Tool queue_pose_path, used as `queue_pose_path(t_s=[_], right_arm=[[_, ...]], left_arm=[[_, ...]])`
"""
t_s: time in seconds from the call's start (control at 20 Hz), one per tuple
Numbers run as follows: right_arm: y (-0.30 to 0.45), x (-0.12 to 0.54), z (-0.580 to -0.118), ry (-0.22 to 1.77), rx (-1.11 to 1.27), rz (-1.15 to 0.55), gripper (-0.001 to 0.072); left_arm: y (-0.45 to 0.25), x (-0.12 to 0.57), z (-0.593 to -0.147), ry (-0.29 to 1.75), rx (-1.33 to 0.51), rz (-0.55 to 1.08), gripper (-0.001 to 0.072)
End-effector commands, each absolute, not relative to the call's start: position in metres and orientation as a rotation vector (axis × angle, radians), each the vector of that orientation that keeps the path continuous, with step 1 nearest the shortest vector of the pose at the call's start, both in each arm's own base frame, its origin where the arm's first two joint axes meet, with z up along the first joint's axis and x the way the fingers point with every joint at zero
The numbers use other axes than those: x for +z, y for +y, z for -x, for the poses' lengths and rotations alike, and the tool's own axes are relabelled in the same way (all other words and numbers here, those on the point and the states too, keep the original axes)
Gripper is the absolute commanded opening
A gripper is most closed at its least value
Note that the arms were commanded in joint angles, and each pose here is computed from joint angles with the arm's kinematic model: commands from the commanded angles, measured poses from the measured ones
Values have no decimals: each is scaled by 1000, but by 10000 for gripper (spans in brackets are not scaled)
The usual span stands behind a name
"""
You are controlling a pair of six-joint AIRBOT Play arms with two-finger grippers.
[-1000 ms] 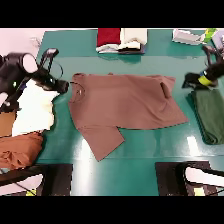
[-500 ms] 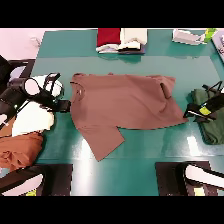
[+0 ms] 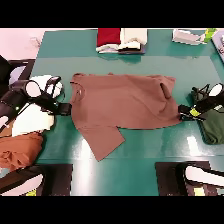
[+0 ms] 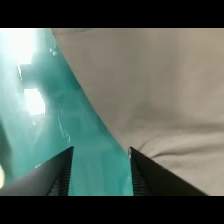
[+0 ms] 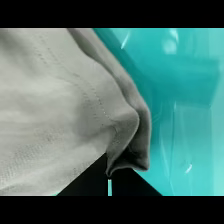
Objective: Fold the shirts.
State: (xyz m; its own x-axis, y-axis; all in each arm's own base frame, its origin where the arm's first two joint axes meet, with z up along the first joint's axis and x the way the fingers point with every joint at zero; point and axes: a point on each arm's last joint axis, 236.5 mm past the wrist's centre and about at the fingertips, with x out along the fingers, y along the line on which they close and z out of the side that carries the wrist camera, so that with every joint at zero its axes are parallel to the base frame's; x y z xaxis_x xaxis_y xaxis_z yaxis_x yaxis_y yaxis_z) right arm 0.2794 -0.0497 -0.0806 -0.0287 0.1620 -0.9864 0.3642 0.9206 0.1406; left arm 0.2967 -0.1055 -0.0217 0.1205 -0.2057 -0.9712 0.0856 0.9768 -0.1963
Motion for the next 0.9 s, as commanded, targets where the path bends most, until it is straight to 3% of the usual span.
queue_pose_path(t_s=[0.0, 0.25, 0.6, 0.7, 0.75, 0.85], right_arm=[[-50, -73, -284, 1568, -170, -404, 15], [-49, -73, -283, 1573, -168, -407, 15], [-49, -73, -281, 1580, -163, -405, 15], [-49, -73, -281, 1580, -163, -404, 15], [-49, -73, -281, 1580, -155, -397, 15], [-47, -70, -279, 1595, -138, -387, 15]], left_arm=[[-126, -39, -271, 1497, -250, 64, 444], [-150, -76, -245, 1517, -236, 94, 446], [-174, -82, -259, 1448, -249, 250, 434], [-174, -81, -262, 1438, -249, 251, 231], [-174, -81, -261, 1443, -249, 246, 36], [-174, -75, -263, 1428, -255, 240, 26]])
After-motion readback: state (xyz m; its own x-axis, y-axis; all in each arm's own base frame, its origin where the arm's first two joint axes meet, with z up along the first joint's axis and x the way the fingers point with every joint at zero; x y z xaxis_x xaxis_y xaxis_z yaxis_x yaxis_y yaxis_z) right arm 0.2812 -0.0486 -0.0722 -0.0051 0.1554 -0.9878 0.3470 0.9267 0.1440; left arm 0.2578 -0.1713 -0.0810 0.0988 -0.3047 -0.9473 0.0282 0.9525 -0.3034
